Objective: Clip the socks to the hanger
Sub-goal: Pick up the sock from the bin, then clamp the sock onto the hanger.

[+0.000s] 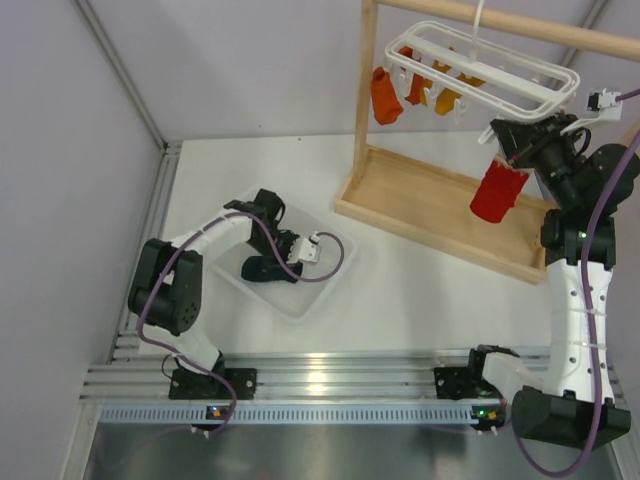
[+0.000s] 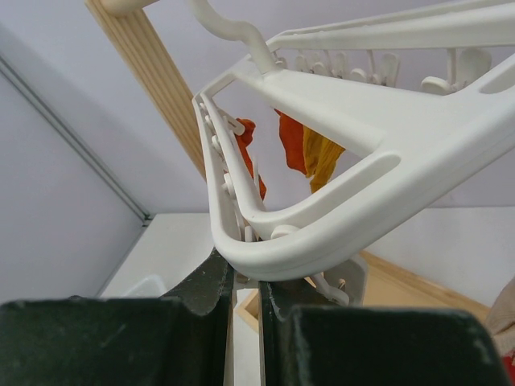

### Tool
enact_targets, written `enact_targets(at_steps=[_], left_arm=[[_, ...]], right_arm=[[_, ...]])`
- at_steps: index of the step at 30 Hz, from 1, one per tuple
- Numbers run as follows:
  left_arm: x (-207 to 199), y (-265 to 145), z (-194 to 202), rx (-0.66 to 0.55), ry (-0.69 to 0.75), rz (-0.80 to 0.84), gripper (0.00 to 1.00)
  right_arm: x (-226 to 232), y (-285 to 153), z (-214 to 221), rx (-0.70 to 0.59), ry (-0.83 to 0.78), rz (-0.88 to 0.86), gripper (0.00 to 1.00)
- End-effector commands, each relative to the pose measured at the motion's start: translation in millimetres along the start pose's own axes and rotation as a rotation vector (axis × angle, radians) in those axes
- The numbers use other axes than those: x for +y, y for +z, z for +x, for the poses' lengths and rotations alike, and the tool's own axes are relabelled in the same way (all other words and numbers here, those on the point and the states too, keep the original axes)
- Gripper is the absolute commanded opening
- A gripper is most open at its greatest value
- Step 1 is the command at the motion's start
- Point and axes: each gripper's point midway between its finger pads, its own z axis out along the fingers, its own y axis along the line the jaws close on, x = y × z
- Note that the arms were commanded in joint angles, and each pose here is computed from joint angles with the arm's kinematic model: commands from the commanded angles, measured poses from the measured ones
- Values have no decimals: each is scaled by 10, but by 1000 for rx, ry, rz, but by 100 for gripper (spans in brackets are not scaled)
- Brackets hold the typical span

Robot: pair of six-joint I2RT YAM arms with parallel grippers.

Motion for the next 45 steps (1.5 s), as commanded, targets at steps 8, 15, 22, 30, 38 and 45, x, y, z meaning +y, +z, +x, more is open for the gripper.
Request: enact_targets(at_steps=[8,15,22,30,38,45], left_arm=[[550,-1210,-1385,-330,-114,-283,0],[1185,-1724,-2754,-658,-132,-550,0],[1412,-1704,-3798,-847,-158,-577,0],[1513,-1668,-4419,-993,-235,-543,0],[1505,-1661,-4695,-1076,-166,-571,0],[1476,-1727,-4822,-1163,-181,-532,0]], right_arm=[[106,-12,-6,21,34,-26,0],[138,22,-5,16,94,-47,0],[205,26,-22,18,146,-70,0],[246,29,12,32,129,-89,0],[281,40,-9,28,133,-108,0],[315,51,-5,36,132,-131,0]])
